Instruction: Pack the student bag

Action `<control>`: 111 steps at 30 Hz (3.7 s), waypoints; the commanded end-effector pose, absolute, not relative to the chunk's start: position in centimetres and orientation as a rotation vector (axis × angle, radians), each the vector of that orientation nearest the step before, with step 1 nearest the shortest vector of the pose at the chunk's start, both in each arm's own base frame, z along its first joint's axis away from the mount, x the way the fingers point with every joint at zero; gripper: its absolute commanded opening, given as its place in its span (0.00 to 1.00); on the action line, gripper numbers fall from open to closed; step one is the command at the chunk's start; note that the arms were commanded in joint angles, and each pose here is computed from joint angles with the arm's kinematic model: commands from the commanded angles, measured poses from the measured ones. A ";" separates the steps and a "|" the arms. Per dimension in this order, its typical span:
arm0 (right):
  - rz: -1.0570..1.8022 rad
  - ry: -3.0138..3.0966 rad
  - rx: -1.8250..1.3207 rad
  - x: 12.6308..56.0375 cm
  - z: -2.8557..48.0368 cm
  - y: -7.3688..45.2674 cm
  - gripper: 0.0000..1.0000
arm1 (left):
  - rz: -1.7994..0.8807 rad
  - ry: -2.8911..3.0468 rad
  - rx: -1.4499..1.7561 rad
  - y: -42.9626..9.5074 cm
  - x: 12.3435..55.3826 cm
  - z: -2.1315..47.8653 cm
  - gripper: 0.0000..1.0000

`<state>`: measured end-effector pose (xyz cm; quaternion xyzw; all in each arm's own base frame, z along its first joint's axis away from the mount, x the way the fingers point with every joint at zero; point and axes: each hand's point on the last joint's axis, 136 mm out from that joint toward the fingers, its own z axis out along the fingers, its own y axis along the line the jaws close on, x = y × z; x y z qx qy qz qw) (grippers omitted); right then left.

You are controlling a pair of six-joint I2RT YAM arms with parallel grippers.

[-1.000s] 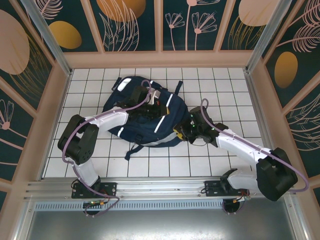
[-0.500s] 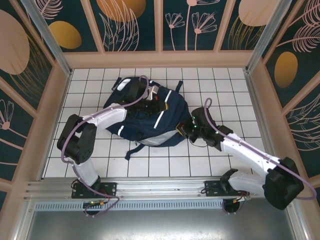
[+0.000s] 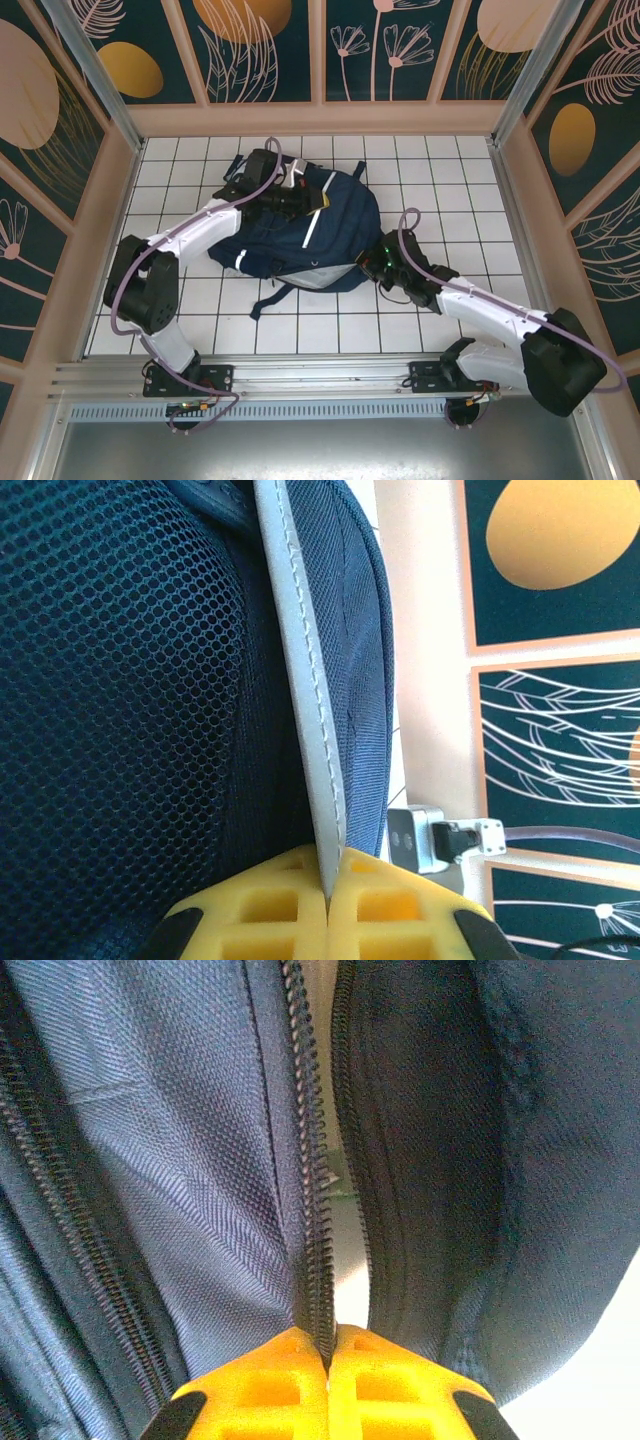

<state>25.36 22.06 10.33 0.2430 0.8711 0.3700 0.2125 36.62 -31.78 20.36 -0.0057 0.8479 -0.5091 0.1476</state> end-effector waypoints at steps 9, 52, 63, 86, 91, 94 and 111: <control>0.718 2.470 0.608 25.1 7.5 18.2 0.05 | -1.452 2.148 -0.006 -28.1 39.0 30.3 0.00; 0.896 2.492 0.927 27.2 12.9 23.6 0.36 | -1.591 2.259 -0.129 -31.9 38.0 20.7 0.00; 0.769 2.460 1.073 27.8 9.2 20.1 0.23 | -1.575 2.254 -0.141 -31.6 38.1 20.7 0.00; 1.363 1.805 0.349 26.8 25.5 24.1 0.00 | -1.594 2.245 -0.254 -29.9 40.4 20.2 0.00; 1.488 1.546 0.061 24.8 30.4 25.3 0.00 | -1.604 2.216 -0.292 -28.5 41.2 21.5 0.00; 1.553 1.427 -0.062 23.6 32.3 26.2 0.00 | -1.621 2.170 -0.271 -27.9 40.9 23.7 0.00; 1.935 0.877 -0.492 21.4 42.9 32.9 0.00 | -1.289 2.167 -0.208 -23.3 38.4 28.6 0.64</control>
